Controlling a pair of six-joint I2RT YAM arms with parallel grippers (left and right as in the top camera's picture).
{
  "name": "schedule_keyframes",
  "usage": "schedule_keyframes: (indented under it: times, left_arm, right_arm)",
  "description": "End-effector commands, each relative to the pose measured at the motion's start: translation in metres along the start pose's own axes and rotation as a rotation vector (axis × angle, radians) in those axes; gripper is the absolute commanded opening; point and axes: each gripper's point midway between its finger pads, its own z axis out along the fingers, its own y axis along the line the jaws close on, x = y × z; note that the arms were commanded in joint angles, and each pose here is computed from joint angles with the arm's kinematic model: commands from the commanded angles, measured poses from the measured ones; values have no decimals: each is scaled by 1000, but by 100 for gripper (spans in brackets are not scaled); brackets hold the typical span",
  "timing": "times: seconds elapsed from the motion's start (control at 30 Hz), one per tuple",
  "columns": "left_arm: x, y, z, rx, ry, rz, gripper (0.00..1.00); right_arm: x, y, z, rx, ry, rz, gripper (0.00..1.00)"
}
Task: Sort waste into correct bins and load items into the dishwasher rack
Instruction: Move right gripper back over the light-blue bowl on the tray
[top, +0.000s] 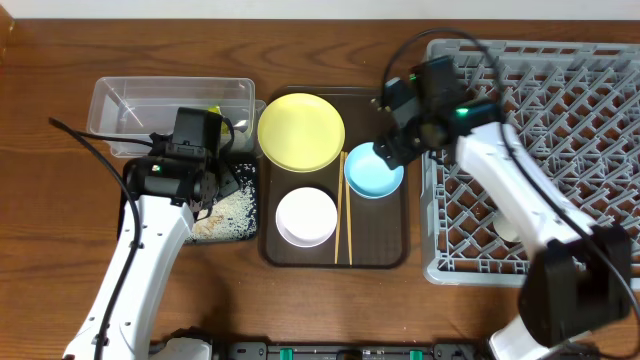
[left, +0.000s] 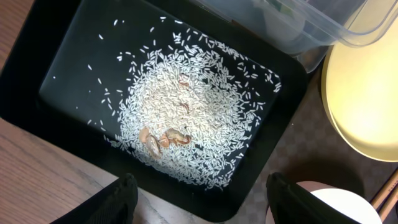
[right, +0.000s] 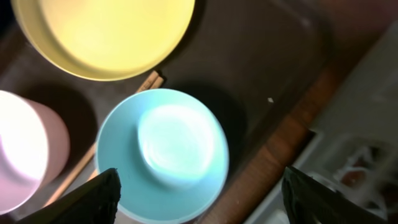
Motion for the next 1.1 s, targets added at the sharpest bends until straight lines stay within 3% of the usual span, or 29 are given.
schedule_keyframes:
  times: [0.0,0.27,0.43,0.53,0.67,1.07]
  left_arm:
    - [-7,3,-5,-10,-28,-23,70]
    - [-7,3,-5,-10,-28,-23,69]
    - [-7,3,-5,-10,-28,-23,70]
    - [-7,3,-5,-10,-28,-23,69]
    - [-7,3,-5,-10,-28,-23,70]
    - [-7,3,-5,-10,-28,-23,70]
  right_arm:
    - [7,-15,20,118,55,21,77]
    - [30,-18,64,114,154,103,56]
    - [36,-14,72,100,179,102,34]
    - [36,-12,72,98,181,99,15]
    - [41,-11,71,97,201,113,2]
    - [36,-12,55,107,181,124,1]
